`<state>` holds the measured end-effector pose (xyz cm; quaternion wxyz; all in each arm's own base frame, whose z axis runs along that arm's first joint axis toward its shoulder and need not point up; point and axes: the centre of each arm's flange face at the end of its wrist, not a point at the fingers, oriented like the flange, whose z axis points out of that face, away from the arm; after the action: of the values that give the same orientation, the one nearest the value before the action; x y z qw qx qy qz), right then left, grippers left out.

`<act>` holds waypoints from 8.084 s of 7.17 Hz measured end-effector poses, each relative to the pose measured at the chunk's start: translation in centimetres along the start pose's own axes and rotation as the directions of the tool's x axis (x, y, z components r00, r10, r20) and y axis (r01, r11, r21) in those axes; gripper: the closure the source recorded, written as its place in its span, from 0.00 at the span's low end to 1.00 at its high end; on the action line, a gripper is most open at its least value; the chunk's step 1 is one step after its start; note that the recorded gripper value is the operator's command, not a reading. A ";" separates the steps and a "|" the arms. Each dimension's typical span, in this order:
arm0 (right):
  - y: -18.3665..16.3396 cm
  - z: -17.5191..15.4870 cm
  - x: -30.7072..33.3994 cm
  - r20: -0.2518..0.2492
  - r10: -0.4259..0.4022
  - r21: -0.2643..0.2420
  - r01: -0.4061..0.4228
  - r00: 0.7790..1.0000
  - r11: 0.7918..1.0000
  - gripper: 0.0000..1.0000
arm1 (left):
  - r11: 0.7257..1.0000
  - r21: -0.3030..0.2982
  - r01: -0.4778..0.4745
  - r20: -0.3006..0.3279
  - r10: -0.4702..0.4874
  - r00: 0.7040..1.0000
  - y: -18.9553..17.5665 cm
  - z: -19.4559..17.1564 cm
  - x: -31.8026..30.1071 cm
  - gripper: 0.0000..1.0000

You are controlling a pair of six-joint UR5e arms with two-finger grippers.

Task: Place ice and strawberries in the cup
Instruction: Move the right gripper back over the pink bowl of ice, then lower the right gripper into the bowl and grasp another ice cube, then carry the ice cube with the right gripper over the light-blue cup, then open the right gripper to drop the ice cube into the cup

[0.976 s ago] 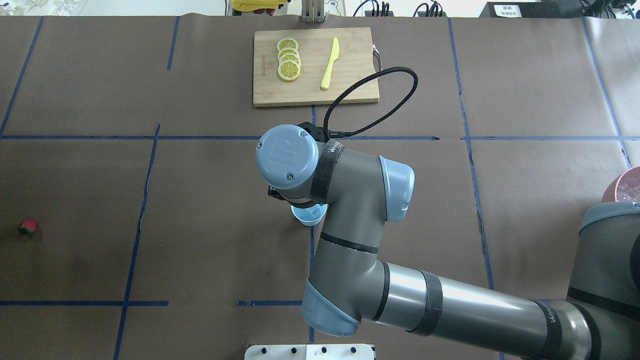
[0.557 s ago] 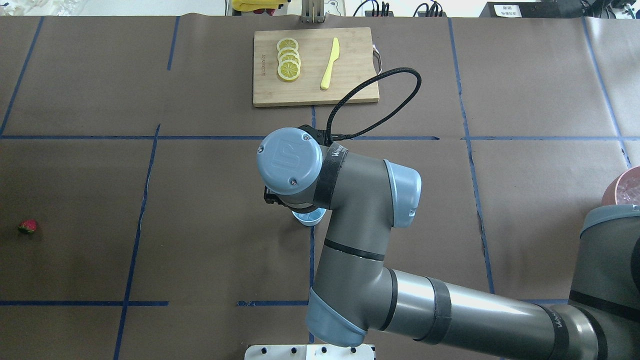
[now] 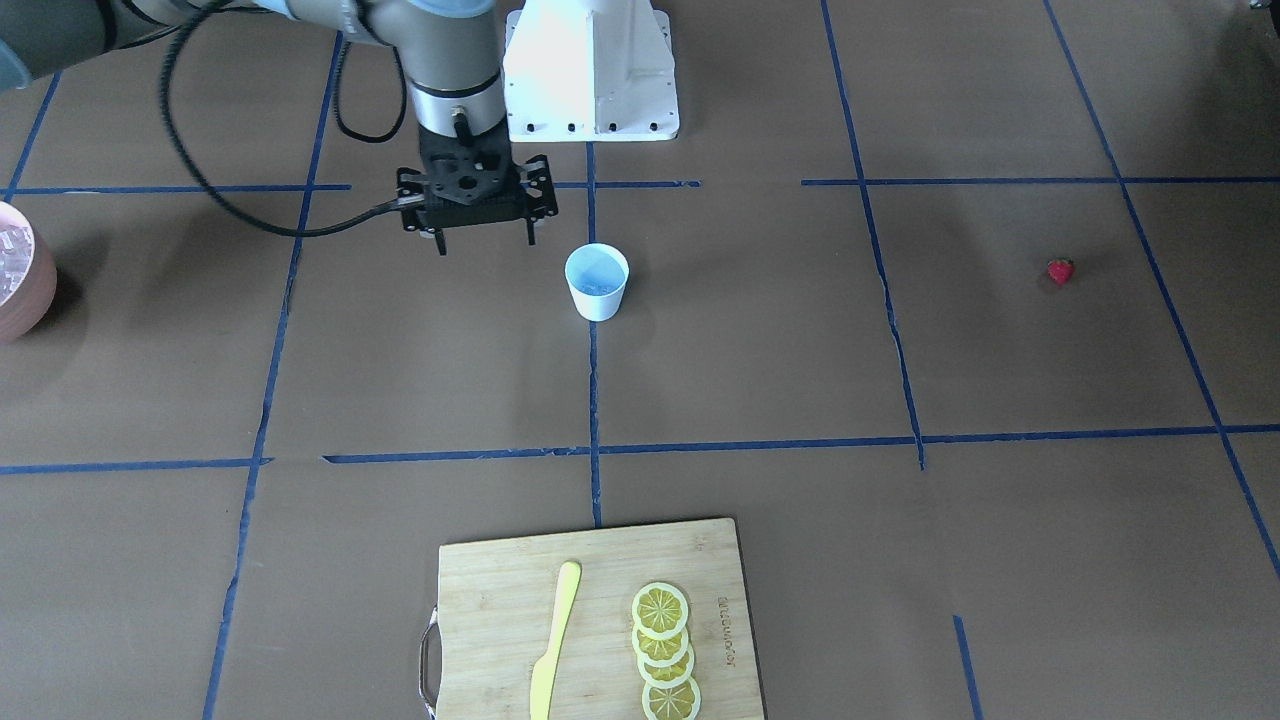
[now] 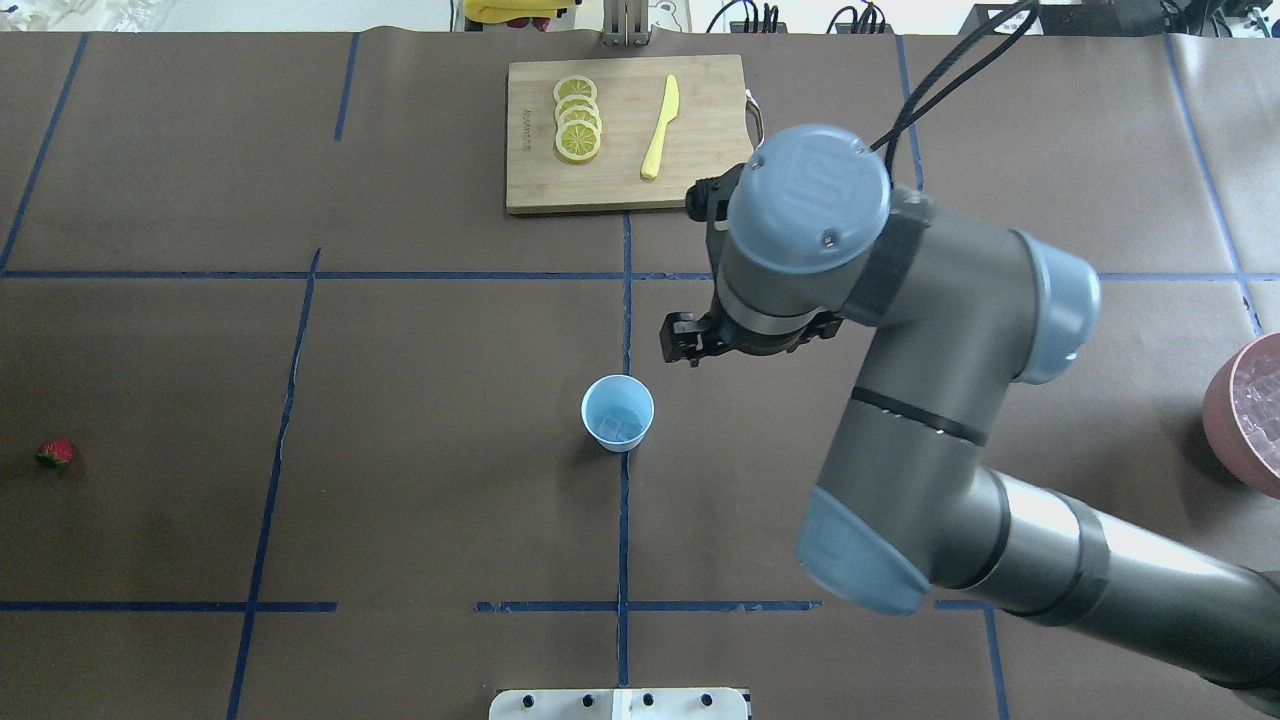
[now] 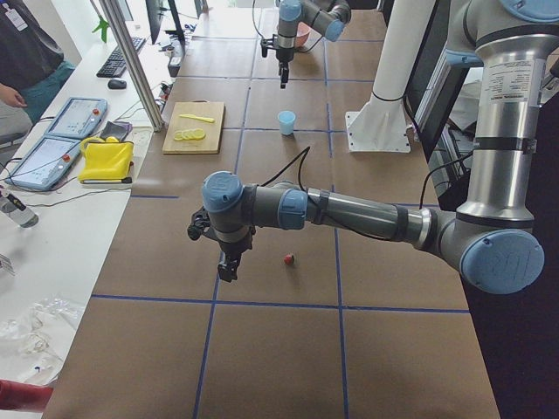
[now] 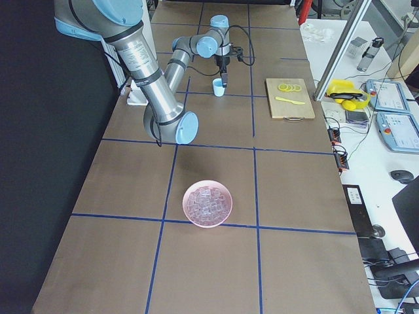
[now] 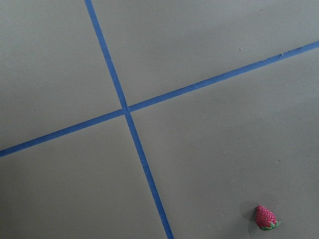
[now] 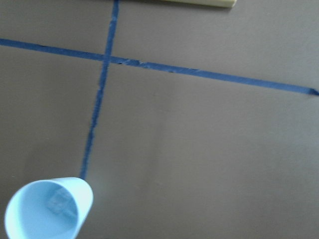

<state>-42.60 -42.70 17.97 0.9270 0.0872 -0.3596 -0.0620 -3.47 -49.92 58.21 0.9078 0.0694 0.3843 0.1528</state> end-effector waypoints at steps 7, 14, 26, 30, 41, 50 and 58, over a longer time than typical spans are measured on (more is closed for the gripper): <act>5.7 -1.8 38.6 0.041 -0.304 -0.061 0.306 0.952 0.950 0.03 | 1.000 -0.002 0.002 0.000 -0.002 1.000 0.0 0.1 -0.1 0.00; 17.2 8.4 58.6 0.017 -0.379 -0.047 0.380 0.925 0.924 0.12 | 1.000 0.003 -0.004 0.001 0.004 1.000 -0.1 -0.2 0.2 0.00; 18.0 10.3 59.7 0.019 -0.371 -0.092 0.371 0.929 0.924 0.63 | 1.000 0.004 -0.004 0.001 0.004 1.000 -0.1 -0.2 0.2 0.00; 17.9 10.4 59.3 0.024 -0.387 -0.091 0.388 0.922 0.917 0.99 | 1.000 0.004 -0.005 0.001 0.005 1.000 -0.1 -0.2 0.2 0.00; -1.2 -1.5 30.3 0.143 -0.048 0.020 0.046 0.989 0.999 1.00 | 1.000 0.004 -0.008 0.001 0.008 1.000 -0.1 -0.2 0.2 0.00; -0.5 2.4 -12.2 0.068 0.208 0.027 -0.210 0.976 0.977 1.00 | 1.000 0.001 -0.003 0.000 0.003 1.000 0.0 0.0 0.1 0.00; 1.6 7.1 -16.6 -0.012 0.224 0.016 -0.224 0.974 0.974 0.03 | 1.000 -0.002 -0.003 -0.001 0.003 1.000 0.0 0.1 0.1 0.00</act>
<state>-59.53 -38.99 12.59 0.9299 0.0532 -0.3611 0.0462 -3.34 -49.93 58.21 0.9075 0.0692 0.3843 0.1547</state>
